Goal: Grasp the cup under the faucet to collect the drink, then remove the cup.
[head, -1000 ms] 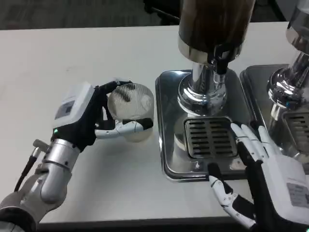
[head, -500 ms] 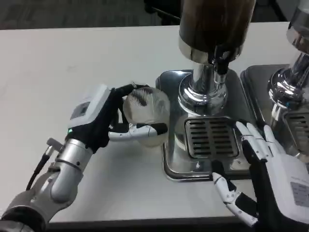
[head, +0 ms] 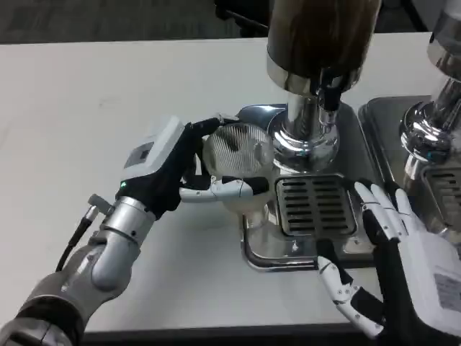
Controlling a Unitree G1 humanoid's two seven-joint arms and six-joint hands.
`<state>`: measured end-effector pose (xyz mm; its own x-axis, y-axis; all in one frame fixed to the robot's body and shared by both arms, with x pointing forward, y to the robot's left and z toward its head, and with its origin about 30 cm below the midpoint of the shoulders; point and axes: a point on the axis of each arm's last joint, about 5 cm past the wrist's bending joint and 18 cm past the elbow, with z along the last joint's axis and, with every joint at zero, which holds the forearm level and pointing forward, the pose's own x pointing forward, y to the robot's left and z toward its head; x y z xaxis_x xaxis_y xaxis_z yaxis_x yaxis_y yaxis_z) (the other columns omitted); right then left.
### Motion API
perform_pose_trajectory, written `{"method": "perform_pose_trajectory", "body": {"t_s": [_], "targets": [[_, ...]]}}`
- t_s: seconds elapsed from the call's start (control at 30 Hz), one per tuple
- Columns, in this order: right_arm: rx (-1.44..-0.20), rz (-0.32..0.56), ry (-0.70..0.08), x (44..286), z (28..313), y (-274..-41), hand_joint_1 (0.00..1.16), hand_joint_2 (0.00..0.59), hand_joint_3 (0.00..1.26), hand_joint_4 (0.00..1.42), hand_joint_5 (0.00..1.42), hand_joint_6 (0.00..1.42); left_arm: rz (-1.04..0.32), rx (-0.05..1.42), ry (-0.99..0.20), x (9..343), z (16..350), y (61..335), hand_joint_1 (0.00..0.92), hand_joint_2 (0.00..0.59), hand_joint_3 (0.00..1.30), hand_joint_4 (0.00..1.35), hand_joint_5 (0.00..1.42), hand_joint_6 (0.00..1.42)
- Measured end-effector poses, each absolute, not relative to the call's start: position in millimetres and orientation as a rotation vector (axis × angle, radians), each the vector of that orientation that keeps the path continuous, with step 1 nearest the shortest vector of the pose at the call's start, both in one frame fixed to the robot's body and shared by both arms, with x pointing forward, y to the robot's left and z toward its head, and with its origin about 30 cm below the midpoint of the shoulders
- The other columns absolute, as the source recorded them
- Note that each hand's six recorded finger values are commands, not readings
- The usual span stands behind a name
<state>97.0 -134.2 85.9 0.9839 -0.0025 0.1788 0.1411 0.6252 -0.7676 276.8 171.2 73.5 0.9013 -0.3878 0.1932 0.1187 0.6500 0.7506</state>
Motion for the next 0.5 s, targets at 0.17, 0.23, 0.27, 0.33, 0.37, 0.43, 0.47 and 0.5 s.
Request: {"method": "perform_pose_trajectory", "body": {"t_s": [0.17,0.23,0.27,0.33,0.37,0.43,0.47,0.5], "targets": [[-0.888,-0.092,-0.162,95.7,85.3,-133.6,0.41,0.452,0.14,0.09,0.01,0.09,-0.300,0.819,-0.363,281.6,77.6,165.1,0.510,0.048,0.64,0.71,0.97,1.21],[-0.885,-0.096,-0.161,95.5,85.3,-133.3,0.41,0.452,0.14,0.09,0.01,0.09,-0.302,0.821,-0.363,283.1,78.9,163.4,0.510,0.048,0.64,0.71,0.97,1.21],[-0.884,-0.097,-0.160,95.2,85.2,-133.1,0.41,0.452,0.14,0.09,0.01,0.09,-0.305,0.822,-0.363,284.1,79.7,162.1,0.510,0.048,0.64,0.71,0.97,1.21],[-0.881,-0.100,-0.156,94.5,84.9,-132.7,0.41,0.452,0.14,0.09,0.01,0.10,-0.313,0.823,-0.359,285.6,80.6,158.9,0.510,0.048,0.64,0.72,0.97,1.21],[-0.879,-0.102,-0.155,94.1,84.7,-132.4,0.41,0.452,0.14,0.09,0.01,0.10,-0.316,0.821,-0.356,285.7,80.2,157.2,0.510,0.048,0.64,0.72,0.97,1.21],[-0.876,-0.106,-0.153,93.8,84.6,-131.9,0.41,0.452,0.14,0.09,0.01,0.10,-0.322,0.821,-0.345,285.6,79.3,154.7,0.510,0.048,0.64,0.72,0.97,1.21],[-0.874,-0.107,-0.153,93.6,84.5,-131.6,0.41,0.452,0.14,0.09,0.01,0.10,-0.326,0.822,-0.339,285.6,78.7,153.8,0.510,0.048,0.64,0.72,0.97,1.22],[-0.871,-0.111,-0.152,93.6,84.6,-131.1,0.41,0.452,0.14,0.09,0.01,0.10,-0.333,0.829,-0.327,286.5,78.6,152.3,0.510,0.048,0.64,0.72,0.97,1.22]]}}
